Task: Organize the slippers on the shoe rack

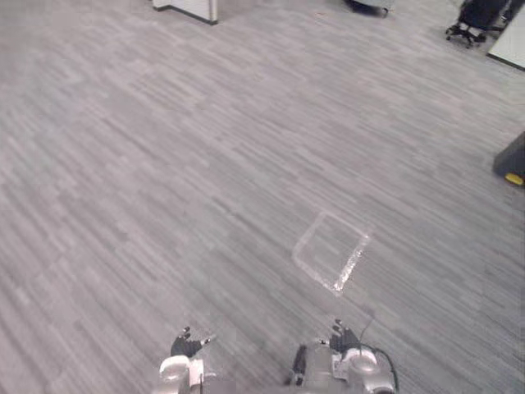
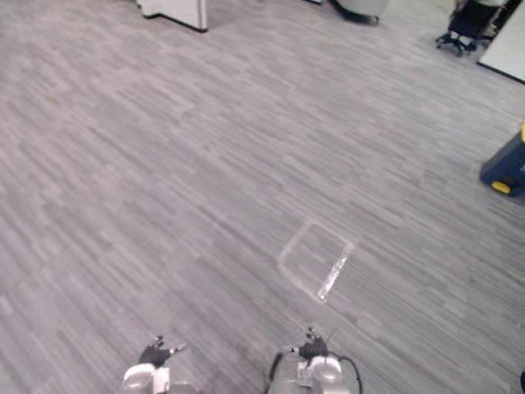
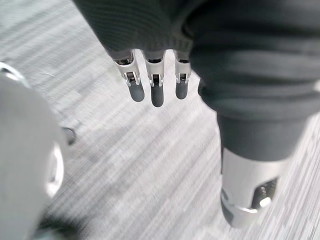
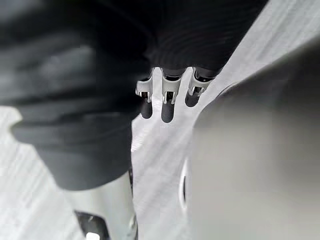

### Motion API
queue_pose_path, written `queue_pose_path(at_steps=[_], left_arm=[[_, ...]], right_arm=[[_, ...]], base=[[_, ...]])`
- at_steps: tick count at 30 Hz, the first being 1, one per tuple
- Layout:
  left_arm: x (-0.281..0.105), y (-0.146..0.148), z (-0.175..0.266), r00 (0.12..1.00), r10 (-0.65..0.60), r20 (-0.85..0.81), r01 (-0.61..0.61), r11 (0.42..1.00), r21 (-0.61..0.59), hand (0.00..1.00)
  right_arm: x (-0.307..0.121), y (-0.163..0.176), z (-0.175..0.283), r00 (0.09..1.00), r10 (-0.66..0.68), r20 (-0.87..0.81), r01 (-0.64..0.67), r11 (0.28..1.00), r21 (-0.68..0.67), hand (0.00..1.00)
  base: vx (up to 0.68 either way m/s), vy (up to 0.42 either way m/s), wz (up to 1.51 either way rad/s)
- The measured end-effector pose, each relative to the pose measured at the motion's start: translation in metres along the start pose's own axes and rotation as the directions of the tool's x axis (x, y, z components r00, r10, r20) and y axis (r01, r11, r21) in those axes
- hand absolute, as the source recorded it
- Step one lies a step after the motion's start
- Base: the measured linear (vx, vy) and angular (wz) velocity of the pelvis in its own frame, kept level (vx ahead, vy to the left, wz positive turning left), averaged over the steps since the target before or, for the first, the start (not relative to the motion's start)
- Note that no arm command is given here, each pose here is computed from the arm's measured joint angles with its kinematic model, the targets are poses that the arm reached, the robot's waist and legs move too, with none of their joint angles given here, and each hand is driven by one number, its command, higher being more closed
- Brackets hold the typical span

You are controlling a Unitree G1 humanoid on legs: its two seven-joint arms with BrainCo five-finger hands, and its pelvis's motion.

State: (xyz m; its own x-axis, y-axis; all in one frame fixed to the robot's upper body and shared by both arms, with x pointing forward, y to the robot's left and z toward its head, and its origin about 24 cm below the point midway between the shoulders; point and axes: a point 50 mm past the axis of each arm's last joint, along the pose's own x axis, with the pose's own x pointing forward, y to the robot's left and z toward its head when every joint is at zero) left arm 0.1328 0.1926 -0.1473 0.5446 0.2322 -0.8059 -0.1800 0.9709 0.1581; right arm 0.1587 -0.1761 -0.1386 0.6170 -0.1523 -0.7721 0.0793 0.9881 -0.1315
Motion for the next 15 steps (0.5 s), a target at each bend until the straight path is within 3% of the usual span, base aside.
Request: queue_pose_path(at_steps=[7, 15], left_arm=[[0.0, -0.028, 0.006, 0.998, -0.069, -0.001, 0.069, 0.998, 0.011, 0.0], [0.0, -0.013, 0.007, 1.0, 0.0, 0.027, 0.002, 0.995, -0.098, 0.0]], right_arm=[[0.003, -0.019, 0.01, 0.999, -0.043, 0.025, 0.043, 0.999, -0.02, 0.0], [-0.002, -0.014, -0.014, 0.998, -0.034, -0.056, 0.033, 0.999, -0.015, 0.0]], base=[[0.53, -0.165, -0.2], [0.37, 0.049, -1.18]])
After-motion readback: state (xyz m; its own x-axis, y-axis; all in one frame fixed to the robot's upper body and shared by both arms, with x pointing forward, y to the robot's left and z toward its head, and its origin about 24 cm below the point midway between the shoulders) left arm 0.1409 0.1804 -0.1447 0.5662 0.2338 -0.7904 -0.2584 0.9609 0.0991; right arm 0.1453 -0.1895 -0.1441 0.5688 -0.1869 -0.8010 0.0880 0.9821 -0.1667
